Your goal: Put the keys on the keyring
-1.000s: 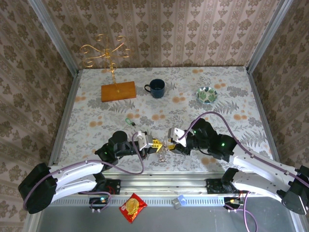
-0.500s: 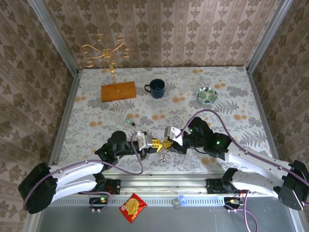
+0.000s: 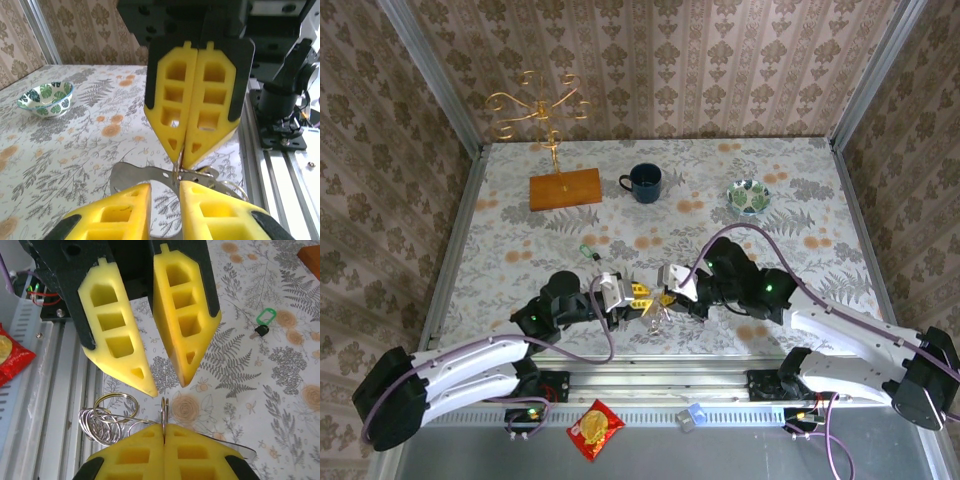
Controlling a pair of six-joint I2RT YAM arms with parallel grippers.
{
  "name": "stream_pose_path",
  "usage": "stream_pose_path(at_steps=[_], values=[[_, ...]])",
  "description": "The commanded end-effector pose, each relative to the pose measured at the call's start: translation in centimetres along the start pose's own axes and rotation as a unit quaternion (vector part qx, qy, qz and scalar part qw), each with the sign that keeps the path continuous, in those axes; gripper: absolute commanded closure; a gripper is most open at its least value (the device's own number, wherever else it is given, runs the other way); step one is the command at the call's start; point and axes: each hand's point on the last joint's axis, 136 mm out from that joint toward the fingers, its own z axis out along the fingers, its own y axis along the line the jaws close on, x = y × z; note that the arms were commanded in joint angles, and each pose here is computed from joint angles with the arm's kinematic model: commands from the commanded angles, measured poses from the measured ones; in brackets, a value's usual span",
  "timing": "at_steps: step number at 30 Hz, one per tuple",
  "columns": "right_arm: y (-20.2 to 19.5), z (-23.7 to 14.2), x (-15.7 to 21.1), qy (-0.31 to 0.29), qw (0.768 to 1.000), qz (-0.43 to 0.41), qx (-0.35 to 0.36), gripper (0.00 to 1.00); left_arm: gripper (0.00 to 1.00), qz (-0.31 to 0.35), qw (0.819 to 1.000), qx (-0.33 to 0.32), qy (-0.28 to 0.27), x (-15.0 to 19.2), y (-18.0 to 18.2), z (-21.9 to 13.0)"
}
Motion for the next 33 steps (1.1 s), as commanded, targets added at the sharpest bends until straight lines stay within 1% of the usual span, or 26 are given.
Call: stream_pose_path(at_steps=[1, 5, 6, 8, 14, 16, 21, 22, 23, 25, 27, 28, 31, 33], values=[[-0.3, -0.6, 0.0, 0.041, 0.999, -0.031, -0.003, 1.0, 0.77, 0.024, 0.999, 0.004, 0.032, -0.4, 0.1, 0.0], [-0.8, -0.5, -0.7, 0.06, 0.997, -0.048, -0.003, 1.0, 0.75, 0.028, 0.999, 0.017, 0.04, -0.6, -0.1, 0.2], [-0.5, -0.6, -0.3, 0.073, 0.996, -0.048, -0.011, 1.0, 0.75, 0.029, 0.999, 0.019, 0.04, -0.8, 0.0, 0.3], [-0.4, -0.4, -0.5, 0.082, 0.995, -0.056, -0.016, 1.0, 0.75, 0.029, 0.998, 0.023, 0.041, -0.9, -0.1, 0.5], [0.4, -0.3, -1.5, 0.088, 0.992, -0.082, -0.034, 1.0, 0.78, 0.033, 0.997, 0.033, 0.054, -0.6, 0.0, 1.0], [0.7, -0.3, -1.7, 0.088, 0.991, -0.092, -0.04, 1.0, 0.82, 0.035, 0.997, 0.035, 0.057, -0.6, 0.0, 1.1], [1.0, -0.2, -1.7, 0.085, 0.991, -0.1, -0.041, 1.0, 0.99, 0.038, 0.997, 0.043, 0.048, -1.3, -0.1, 1.2], [0.9, -0.3, -1.8, 0.082, 0.991, -0.096, -0.038, 1.0, 1.0, 0.038, 0.997, 0.044, 0.046, -1.4, -0.2, 1.2], [0.8, -0.4, -2.0, 0.073, 0.993, -0.09, -0.033, 0.96, 1.0, 0.037, 0.997, 0.044, 0.043, -1.5, -0.2, 1.2], [0.5, -0.9, -2.5, 0.042, 0.996, -0.074, -0.021, 0.82, 1.0, 0.034, 0.998, 0.044, 0.031, -1.7, -0.3, 1.1], [0.0, -1.5, -3.2, -0.002, 0.999, -0.049, -0.009, 0.76, 1.0, 0.028, 0.998, 0.045, 0.017, -1.9, -0.4, 1.0], [-0.2, -1.9, -3.3, -0.023, 0.999, -0.036, -0.005, 0.74, 1.0, 0.025, 0.999, 0.046, 0.009, -2.0, -0.5, 1.0], [-0.3, -2.4, -3.5, -0.07, 0.997, -0.013, -0.003, 0.72, 1.0, 0.017, 0.999, 0.047, -0.011, -2.1, -0.6, 0.9], [0.0, -2.4, -3.6, -0.091, 0.996, -0.005, -0.006, 0.71, 1.0, 0.013, 0.999, 0.046, -0.026, -2.3, -0.7, 0.8]])
